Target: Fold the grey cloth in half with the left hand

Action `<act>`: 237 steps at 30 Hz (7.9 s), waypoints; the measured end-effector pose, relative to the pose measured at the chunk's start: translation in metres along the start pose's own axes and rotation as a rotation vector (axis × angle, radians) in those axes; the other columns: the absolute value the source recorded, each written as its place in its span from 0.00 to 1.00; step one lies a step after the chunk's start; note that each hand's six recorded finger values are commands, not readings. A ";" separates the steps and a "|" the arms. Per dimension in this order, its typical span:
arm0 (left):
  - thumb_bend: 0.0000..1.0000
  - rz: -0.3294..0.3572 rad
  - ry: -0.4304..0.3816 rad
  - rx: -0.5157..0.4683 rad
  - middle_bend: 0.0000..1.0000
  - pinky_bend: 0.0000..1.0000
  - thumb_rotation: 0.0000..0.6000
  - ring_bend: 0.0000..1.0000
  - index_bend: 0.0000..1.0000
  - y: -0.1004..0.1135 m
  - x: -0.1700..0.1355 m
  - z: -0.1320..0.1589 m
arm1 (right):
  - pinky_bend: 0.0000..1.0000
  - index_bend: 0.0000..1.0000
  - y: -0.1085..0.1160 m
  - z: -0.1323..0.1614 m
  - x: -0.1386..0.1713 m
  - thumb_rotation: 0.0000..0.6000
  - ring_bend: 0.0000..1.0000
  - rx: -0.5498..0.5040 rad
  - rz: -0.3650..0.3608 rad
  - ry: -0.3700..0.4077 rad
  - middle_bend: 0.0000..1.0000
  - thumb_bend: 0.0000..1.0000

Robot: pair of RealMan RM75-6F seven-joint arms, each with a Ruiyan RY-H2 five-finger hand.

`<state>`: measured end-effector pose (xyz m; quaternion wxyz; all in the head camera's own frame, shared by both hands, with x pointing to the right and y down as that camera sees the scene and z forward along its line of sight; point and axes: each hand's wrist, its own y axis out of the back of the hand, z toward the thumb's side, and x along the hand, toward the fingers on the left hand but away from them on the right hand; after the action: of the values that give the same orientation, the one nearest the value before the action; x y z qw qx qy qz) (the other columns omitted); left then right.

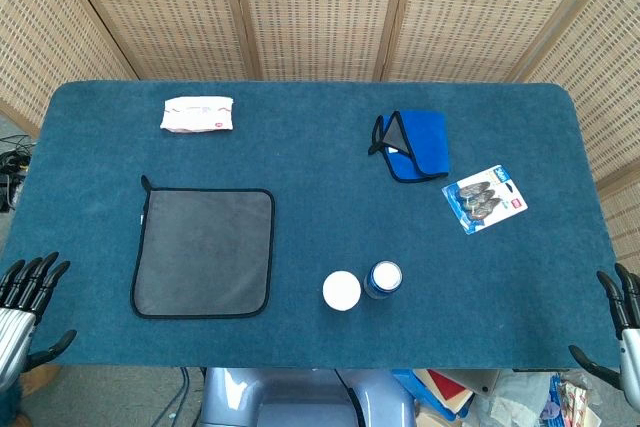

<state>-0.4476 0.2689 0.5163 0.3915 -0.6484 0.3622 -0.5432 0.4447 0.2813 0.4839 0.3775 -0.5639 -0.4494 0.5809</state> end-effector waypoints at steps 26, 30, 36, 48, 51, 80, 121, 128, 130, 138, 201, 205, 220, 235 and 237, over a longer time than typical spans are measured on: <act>0.26 -0.079 -0.495 0.240 0.00 0.00 1.00 0.00 0.13 -0.034 0.138 0.091 | 0.00 0.00 0.004 -0.019 -0.021 1.00 0.00 0.006 -0.027 -0.106 0.00 0.00; 0.26 -0.109 -0.607 0.331 0.00 0.00 1.00 0.00 0.24 -0.051 0.165 0.120 | 0.00 0.00 0.003 -0.024 -0.024 1.00 0.00 0.011 -0.025 -0.130 0.00 0.00; 0.28 -0.149 -0.709 0.443 0.00 0.00 1.00 0.00 0.27 -0.071 0.201 0.162 | 0.00 0.00 -0.001 -0.035 -0.030 1.00 0.00 0.014 -0.011 -0.177 0.00 0.00; 0.31 -0.233 -0.781 0.579 0.00 0.00 1.00 0.00 0.32 -0.114 0.255 0.234 | 0.00 0.00 0.001 -0.056 -0.037 1.00 0.00 0.010 -0.011 -0.264 0.00 0.00; 0.31 -0.244 -0.784 0.604 0.00 0.00 1.00 0.00 0.32 -0.121 0.262 0.241 | 0.00 0.00 0.001 -0.059 -0.037 1.00 0.00 0.011 -0.012 -0.277 0.00 0.00; 0.32 -0.291 -0.764 0.677 0.00 0.00 1.00 0.00 0.44 -0.149 0.274 0.240 | 0.00 0.01 -0.001 -0.065 -0.038 1.00 0.00 0.013 -0.002 -0.299 0.00 0.00; 0.50 -0.246 -0.727 0.644 0.00 0.00 1.00 0.00 0.62 -0.135 0.273 0.212 | 0.00 0.02 -0.002 -0.062 -0.036 1.00 0.00 0.004 0.009 -0.284 0.00 0.00; 0.50 -0.185 -0.689 0.635 0.00 0.00 1.00 0.00 0.62 -0.125 0.261 0.177 | 0.00 0.02 -0.002 -0.060 -0.034 1.00 0.00 0.004 0.008 -0.272 0.00 0.00; 0.50 -0.181 -0.665 0.628 0.00 0.00 1.00 0.00 0.62 -0.124 0.256 0.159 | 0.00 0.02 -0.002 -0.058 -0.034 1.00 0.00 0.005 0.010 -0.268 0.00 0.00; 0.50 -0.199 -0.590 0.614 0.00 0.00 1.00 0.00 0.62 -0.123 0.244 0.106 | 0.00 0.02 -0.003 -0.053 -0.033 1.00 0.00 0.008 0.013 -0.252 0.00 0.00; 0.27 -0.283 -0.417 0.643 0.00 0.00 1.00 0.00 0.00 -0.135 0.226 0.003 | 0.00 0.02 -0.004 -0.048 -0.030 1.00 0.00 0.007 0.020 -0.234 0.00 0.00; 0.27 -0.278 -0.407 0.601 0.00 0.00 1.00 0.00 0.00 -0.125 0.223 -0.002 | 0.00 0.02 -0.006 -0.047 -0.030 1.00 0.00 0.007 0.027 -0.228 0.00 0.00; 0.28 -0.261 -0.508 0.301 0.00 0.00 1.00 0.00 0.29 -0.081 0.199 0.047 | 0.00 0.02 -0.005 -0.048 -0.030 1.00 0.00 -0.004 0.028 -0.231 0.00 0.00; 0.28 -0.429 -0.545 0.425 0.00 0.00 1.00 0.00 0.35 -0.103 0.195 0.105 | 0.00 0.02 -0.004 -0.054 -0.030 1.00 0.00 -0.010 0.027 -0.254 0.00 0.00; 0.28 -0.432 -0.527 0.425 0.00 0.00 1.00 0.00 0.35 -0.104 0.196 0.100 | 0.00 0.02 -0.004 -0.053 -0.030 1.00 0.00 -0.008 0.026 -0.251 0.00 0.00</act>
<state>-0.3154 0.1497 0.6819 0.4730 -0.7314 -0.0156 -0.4910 0.5000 0.2591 0.4996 0.3086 -0.4938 -0.4881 0.6502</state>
